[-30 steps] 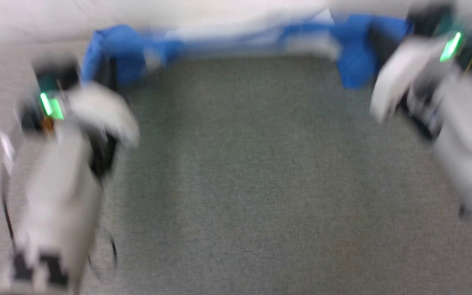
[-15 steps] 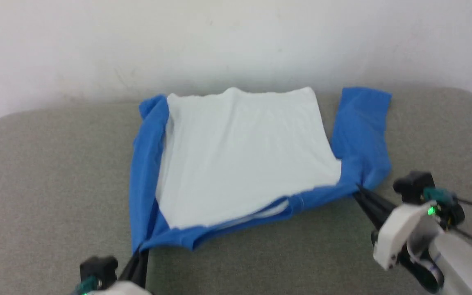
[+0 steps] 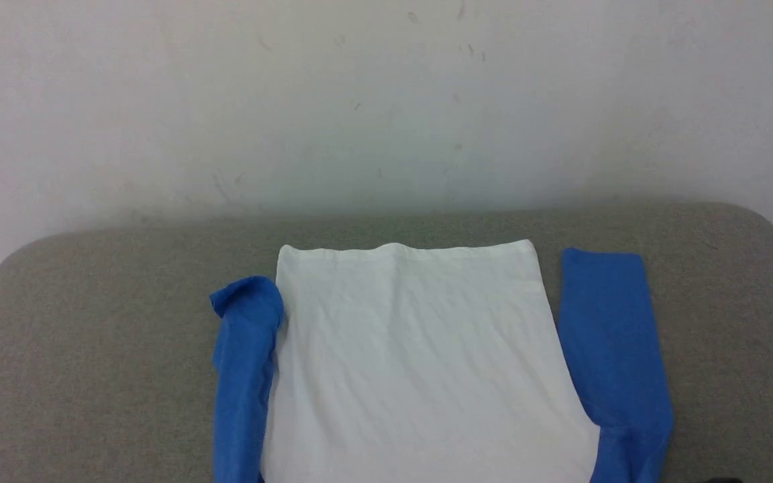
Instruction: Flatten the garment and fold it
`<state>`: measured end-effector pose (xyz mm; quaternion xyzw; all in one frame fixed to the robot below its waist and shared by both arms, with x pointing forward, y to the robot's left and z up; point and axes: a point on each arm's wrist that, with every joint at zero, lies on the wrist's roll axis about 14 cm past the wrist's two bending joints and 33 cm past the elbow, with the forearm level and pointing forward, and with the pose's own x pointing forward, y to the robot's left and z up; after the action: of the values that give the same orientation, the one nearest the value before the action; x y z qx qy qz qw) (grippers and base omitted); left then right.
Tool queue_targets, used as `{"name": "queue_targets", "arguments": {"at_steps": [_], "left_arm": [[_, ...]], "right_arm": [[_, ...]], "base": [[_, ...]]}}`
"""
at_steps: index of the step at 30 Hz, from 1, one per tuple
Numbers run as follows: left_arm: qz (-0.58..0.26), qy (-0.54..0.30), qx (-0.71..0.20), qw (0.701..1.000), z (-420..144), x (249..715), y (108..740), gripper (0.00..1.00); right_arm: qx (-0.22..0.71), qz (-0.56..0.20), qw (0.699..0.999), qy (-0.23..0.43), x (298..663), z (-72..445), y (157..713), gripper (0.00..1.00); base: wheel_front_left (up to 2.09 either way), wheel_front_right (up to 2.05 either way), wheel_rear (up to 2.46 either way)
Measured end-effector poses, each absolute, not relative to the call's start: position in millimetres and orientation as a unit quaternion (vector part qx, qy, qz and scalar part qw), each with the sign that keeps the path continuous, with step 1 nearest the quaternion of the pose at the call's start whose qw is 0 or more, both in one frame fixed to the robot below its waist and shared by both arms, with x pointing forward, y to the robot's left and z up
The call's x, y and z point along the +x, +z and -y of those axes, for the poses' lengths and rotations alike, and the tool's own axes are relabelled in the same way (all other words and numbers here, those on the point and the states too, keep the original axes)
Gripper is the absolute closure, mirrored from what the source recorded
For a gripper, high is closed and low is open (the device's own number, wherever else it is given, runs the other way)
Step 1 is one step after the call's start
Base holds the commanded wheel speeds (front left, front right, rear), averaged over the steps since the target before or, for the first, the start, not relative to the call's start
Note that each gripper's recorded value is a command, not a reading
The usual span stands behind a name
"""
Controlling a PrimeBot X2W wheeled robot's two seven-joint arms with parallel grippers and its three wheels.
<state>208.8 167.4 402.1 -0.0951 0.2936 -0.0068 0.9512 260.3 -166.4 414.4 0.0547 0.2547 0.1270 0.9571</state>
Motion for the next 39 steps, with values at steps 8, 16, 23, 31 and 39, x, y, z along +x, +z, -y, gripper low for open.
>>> {"name": "queue_targets", "arguments": {"at_steps": [8, 16, 23, 31, 39], "left_arm": [[-0.336, -0.022, -0.123, 0.933, -154, 203, 382, 0.00], [-0.254, -0.001, -0.154, 0.955, -165, 233, 417, 0.00], [-0.157, 0.018, -0.124, 0.980, -199, 273, 468, 0.00], [-0.037, 0.026, -0.071, 0.996, -225, 371, 537, 0.00], [-0.132, -0.010, -0.041, 0.990, -231, 456, 516, 0.00]], "right_arm": [[0.050, -0.327, 0.936, 0.123, 230, 154, 392, 0.00], [0.082, -0.179, 0.973, 0.119, 262, 145, 456, 0.00], [0.073, -0.049, 0.992, 0.092, 288, 156, 521, 0.00], [0.041, 0.012, 0.996, 0.076, 324, 168, 557, 0.00], [0.037, -0.017, 0.997, 0.068, 347, 175, 541, 0.00]], "base": [[0.00, 0.00, 0.00], [0.00, 0.00, 0.00], [0.00, 0.00, 0.00], [0.00, 0.00, 0.00], [0.00, 0.00, 0.00]]}}
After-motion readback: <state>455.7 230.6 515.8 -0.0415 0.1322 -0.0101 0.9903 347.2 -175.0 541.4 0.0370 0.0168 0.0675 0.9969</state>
